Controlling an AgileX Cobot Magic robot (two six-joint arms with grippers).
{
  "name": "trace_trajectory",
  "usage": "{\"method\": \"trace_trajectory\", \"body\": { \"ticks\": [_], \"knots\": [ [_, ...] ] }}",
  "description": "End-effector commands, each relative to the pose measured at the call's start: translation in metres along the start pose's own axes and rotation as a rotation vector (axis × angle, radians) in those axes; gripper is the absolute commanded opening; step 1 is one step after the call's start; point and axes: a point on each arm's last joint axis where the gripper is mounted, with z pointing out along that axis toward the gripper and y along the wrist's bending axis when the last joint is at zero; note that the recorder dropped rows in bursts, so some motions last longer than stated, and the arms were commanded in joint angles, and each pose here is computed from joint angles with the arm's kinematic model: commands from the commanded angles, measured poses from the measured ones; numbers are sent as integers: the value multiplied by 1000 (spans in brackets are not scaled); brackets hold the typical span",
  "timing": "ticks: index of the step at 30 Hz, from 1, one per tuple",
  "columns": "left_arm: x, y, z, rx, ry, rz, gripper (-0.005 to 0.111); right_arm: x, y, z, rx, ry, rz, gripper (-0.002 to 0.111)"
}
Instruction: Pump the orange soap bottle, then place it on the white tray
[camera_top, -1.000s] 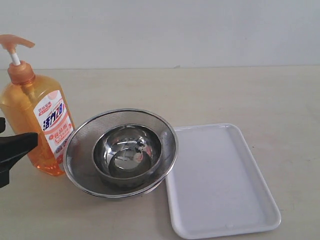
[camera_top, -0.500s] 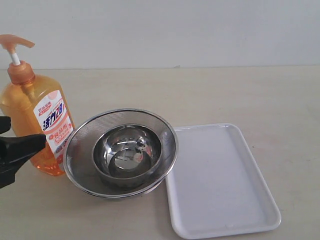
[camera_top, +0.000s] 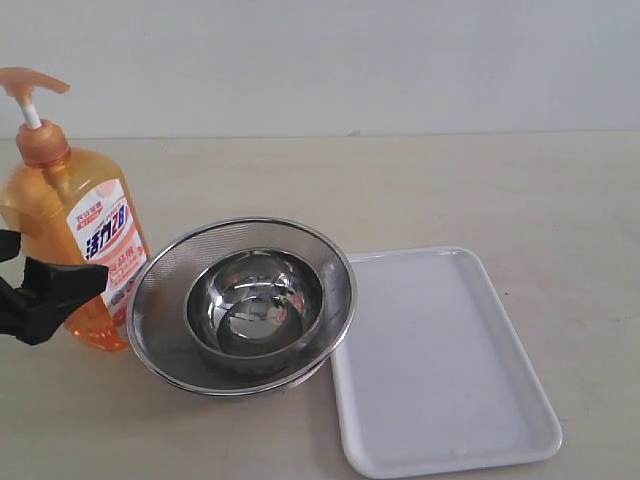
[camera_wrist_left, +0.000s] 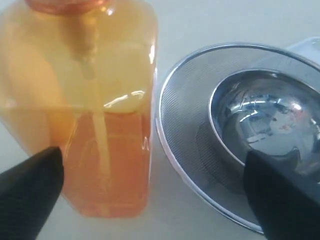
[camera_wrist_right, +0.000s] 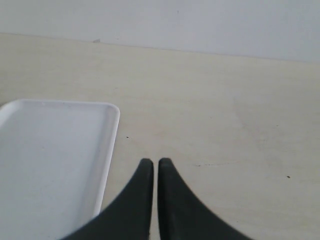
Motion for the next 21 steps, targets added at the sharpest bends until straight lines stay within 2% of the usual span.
{"method": "trace_trajectory", "body": {
  "ticks": [1, 7, 12, 18, 19, 20, 21],
  "knots": [
    [-6, 5, 10, 3, 15, -14, 90, -1, 0, 0, 5, -17, -6, 1],
    [-9, 9, 24, 16, 50, -18, 90, -1, 0, 0, 5, -17, -4, 1],
    [-4, 17, 25, -66, 90, -26, 90, -1, 0, 0, 5, -17, -4, 1],
    [-5, 17, 25, -58, 87, -22, 90, -1, 0, 0, 5, -17, -4, 1],
    [-5, 16, 25, -54, 86, 6, 90, -1, 0, 0, 5, -17, -4, 1],
    [-5, 16, 25, -46, 87, 86, 90, -1, 0, 0, 5, -17, -4, 1],
    [-5, 16, 25, -47, 86, 76, 90, -1, 0, 0, 5, -17, -4, 1]
  ]
}}
